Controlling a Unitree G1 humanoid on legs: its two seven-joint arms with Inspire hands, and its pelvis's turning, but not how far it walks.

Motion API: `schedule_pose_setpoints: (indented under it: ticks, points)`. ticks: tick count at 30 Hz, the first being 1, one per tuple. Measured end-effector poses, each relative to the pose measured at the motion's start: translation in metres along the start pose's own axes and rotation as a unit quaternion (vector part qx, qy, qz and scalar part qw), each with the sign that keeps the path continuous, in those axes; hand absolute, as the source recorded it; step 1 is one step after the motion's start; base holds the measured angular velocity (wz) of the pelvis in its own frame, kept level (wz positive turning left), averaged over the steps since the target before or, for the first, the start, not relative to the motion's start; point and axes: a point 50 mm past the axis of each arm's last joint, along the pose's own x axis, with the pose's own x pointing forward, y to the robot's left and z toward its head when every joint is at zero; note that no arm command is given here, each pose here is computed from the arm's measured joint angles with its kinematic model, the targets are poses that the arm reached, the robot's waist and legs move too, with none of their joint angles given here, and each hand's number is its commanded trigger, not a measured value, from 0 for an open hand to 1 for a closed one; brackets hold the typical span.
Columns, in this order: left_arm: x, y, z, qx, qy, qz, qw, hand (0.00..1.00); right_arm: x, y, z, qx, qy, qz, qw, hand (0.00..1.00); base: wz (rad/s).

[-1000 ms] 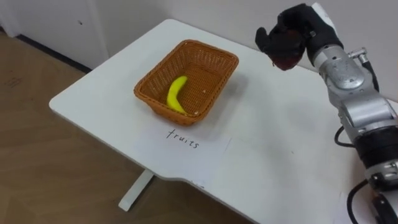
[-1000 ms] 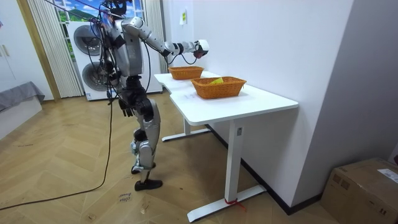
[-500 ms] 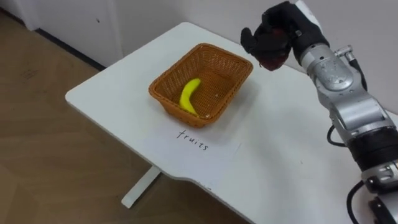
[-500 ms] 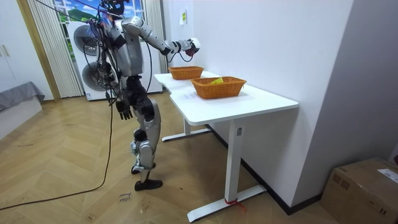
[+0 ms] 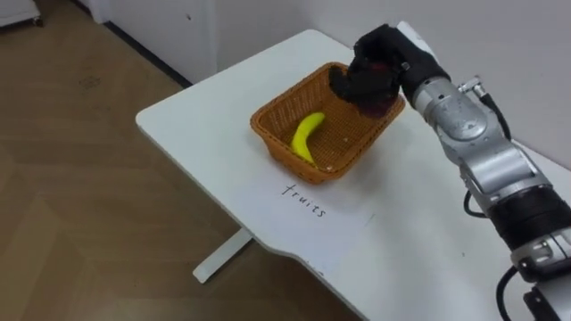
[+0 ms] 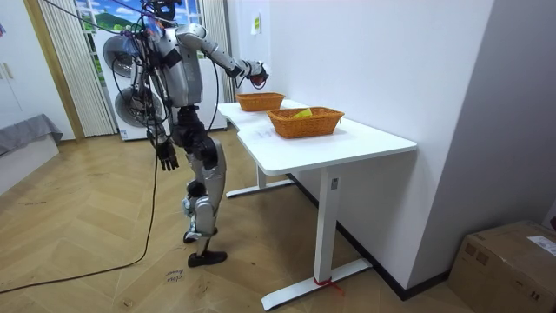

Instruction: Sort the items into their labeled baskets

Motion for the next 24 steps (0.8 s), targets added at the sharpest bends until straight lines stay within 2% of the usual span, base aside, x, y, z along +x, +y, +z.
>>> schedule_pose_setpoints:
  ticks: [13, 15, 16, 17, 19, 20, 21, 24]
  points:
    - [0.0, 0.002, -0.003, 0.003, 0.004, -0.007, 1.0, 0.0, -0.001, 0.008, -0.021, -0.018, 0.046, 0.02, 0.999, 1.0, 0.03]
    - [0.0, 0.003, -0.003, 0.004, 0.004, -0.008, 1.0, 0.0, -0.001, 0.01, -0.025, -0.022, 0.055, 0.03, 0.998, 0.6, 0.07]
    - [0.0, 0.004, -0.004, 0.005, 0.004, -0.009, 1.0, 0.0, -0.001, 0.012, -0.026, -0.024, 0.056, 0.036, 0.997, 0.53, 0.05]
    - [-0.001, 0.004, -0.004, 0.005, 0.005, -0.011, 1.0, 0.0, -0.001, 0.013, -0.026, -0.025, 0.056, 0.039, 0.997, 0.38, 0.0]
    - [-0.001, 0.007, -0.006, 0.008, 0.007, -0.011, 1.0, 0.0, -0.001, 0.016, -0.026, -0.029, 0.057, 0.05, 0.997, 0.19, 0.02]
    - [-0.001, 0.008, -0.007, 0.009, 0.007, -0.011, 1.0, 0.0, -0.001, 0.017, -0.026, -0.03, 0.057, 0.053, 0.997, 0.06, 0.03]
    - [-0.001, 0.009, -0.007, 0.01, 0.008, -0.01, 1.0, 0.0, -0.001, 0.017, -0.026, -0.03, 0.057, 0.056, 0.996, 0.0, 0.0]
    - [-0.001, 0.009, -0.007, 0.01, 0.007, -0.012, 1.0, 0.0, -0.001, 0.018, -0.026, -0.031, 0.057, 0.059, 0.996, 0.0, 0.0]
